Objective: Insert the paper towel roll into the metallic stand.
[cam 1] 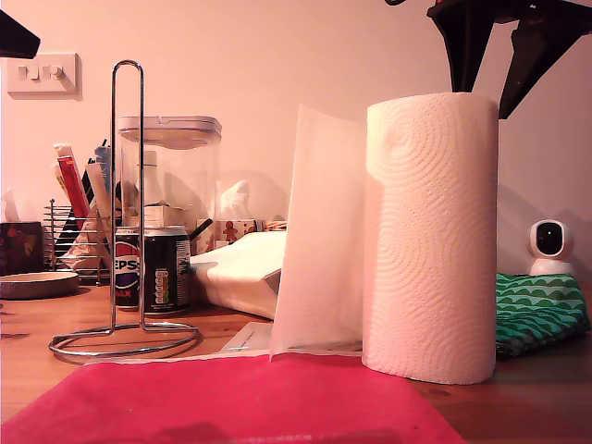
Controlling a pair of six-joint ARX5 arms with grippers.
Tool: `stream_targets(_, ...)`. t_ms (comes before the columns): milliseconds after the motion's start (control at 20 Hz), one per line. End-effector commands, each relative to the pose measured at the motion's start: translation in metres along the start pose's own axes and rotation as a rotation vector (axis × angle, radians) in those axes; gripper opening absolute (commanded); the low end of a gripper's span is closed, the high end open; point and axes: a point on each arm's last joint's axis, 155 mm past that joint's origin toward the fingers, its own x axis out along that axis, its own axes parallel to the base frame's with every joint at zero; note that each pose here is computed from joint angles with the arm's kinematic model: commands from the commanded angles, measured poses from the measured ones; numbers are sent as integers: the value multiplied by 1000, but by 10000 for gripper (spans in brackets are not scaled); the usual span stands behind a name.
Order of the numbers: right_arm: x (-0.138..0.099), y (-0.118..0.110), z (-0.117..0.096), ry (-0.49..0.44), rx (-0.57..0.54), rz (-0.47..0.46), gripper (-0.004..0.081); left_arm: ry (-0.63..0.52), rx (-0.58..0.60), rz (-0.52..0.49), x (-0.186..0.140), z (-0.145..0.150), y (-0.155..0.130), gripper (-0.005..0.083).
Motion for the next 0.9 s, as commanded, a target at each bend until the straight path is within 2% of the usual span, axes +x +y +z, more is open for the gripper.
stream_targets(0,6,5,3,14,-8,6,390,3,1,-4,1,-3,-1,-23)
stream_targets(150,4,9,2,23,-9,27,426,3,0,-5,1,-3,-1,-23)
stream_targets(450,4,9,-1,33,-9,27,429,2,1,-5,1,-3,-1,-23)
stream_targets(850,-13,15,1,30,-12,56,465,3,0,-5,1,-3,-1,-23)
